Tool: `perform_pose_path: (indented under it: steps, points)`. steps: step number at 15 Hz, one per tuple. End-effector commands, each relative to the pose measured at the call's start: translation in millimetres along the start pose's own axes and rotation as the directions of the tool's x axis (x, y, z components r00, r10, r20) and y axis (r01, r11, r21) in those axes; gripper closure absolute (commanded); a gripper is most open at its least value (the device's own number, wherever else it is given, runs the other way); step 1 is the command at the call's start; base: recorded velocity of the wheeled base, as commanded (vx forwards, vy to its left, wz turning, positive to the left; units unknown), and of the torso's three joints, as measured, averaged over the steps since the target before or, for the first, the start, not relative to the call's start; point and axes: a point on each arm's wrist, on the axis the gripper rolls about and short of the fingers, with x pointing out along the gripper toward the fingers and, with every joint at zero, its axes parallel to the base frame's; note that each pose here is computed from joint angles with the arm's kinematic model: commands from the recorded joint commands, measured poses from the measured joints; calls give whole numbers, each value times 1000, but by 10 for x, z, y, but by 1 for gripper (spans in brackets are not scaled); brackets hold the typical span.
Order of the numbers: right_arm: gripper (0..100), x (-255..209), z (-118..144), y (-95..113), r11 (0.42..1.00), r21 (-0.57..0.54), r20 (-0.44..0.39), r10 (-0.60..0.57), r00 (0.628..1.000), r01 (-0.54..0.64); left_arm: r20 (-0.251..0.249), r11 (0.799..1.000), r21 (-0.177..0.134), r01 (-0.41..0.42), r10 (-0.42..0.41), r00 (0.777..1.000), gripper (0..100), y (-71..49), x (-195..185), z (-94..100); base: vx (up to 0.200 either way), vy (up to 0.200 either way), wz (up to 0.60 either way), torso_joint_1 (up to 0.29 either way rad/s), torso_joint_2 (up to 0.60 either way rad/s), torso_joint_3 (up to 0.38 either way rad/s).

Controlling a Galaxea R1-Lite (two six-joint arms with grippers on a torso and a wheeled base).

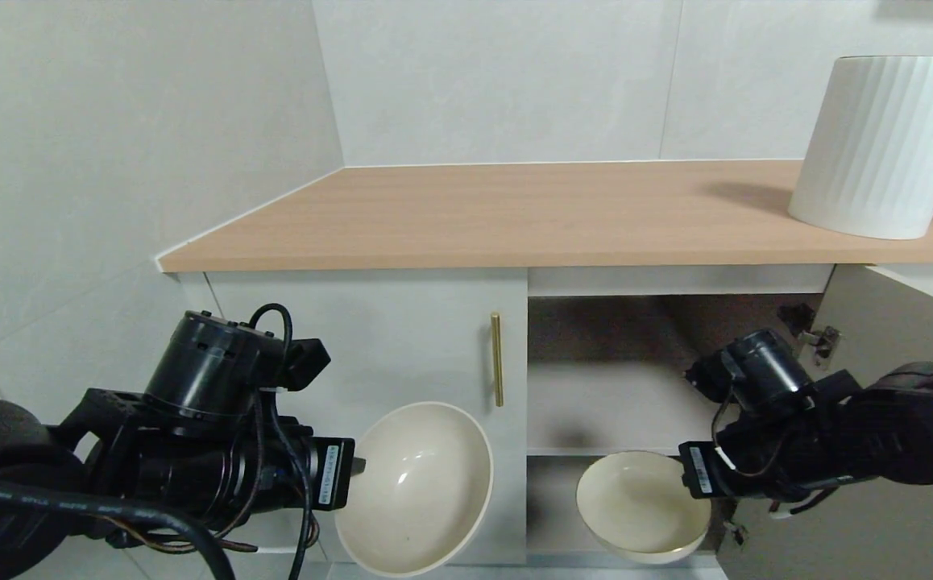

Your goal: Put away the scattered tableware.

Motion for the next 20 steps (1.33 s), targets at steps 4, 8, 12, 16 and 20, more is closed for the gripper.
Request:
perform_pose_path:
  steps: [4,8,12,16,20]
  points:
    - [100,1130,106,-246,985,130,7,-117,993,115,-12,1000,4,-2,2,1000,100,-2,27,-16,0,0,0,0,0,0]
    - [100,1375,326,-338,955,234,67,-205,976,184,-18,1000,5,-4,4,1000,100,-5,47,-17,0,0,0,0,0,0]
    - [100,1608,386,-344,921,292,94,-297,950,259,-27,1000,3,-9,9,1000,100,-1,78,-26,0,0,0,0,0,0]
    - [100,1655,535,-381,893,368,142,-330,933,260,-26,1000,9,-13,13,1000,100,-12,75,-34,0,0,0,0,0,0]
    - [100,1714,722,-465,866,414,195,-385,902,280,-24,1000,11,-12,13,1000,100,-16,67,-35,0,0,0,0,0,0]
